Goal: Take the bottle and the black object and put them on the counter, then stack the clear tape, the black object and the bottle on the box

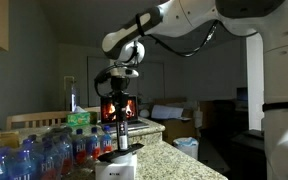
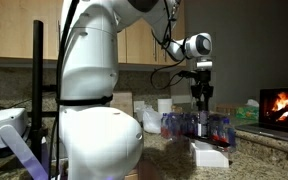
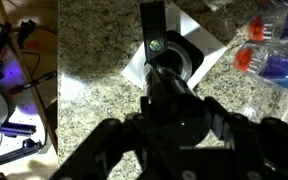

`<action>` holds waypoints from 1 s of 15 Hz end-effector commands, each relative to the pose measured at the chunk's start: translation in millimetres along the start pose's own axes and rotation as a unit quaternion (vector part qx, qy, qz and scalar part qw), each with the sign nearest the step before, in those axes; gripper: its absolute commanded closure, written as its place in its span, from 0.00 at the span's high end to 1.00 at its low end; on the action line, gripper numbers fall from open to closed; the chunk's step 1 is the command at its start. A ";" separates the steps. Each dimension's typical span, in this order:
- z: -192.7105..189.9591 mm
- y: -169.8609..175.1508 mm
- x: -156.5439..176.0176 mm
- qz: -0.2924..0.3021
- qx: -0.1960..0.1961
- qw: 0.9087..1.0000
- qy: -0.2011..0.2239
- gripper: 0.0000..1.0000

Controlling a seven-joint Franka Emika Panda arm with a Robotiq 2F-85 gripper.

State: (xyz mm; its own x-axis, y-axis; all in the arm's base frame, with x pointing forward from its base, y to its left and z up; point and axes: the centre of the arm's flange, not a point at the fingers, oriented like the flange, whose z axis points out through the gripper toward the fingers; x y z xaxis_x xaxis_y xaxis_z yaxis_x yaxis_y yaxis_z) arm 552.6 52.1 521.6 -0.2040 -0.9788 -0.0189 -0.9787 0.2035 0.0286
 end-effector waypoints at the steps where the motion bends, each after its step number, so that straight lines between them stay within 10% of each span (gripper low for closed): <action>1: -2.0 -2.0 -0.4 -0.001 0.005 1.000 -0.012 0.31; 15: -2.1 -3.4 0.3 0.002 0.007 1.000 -0.013 0.31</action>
State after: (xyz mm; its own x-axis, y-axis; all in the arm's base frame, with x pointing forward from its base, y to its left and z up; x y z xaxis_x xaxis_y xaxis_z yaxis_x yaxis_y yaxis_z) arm 556.0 52.4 519.7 -0.2041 -0.9787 -0.0229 -0.9789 0.2037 0.0161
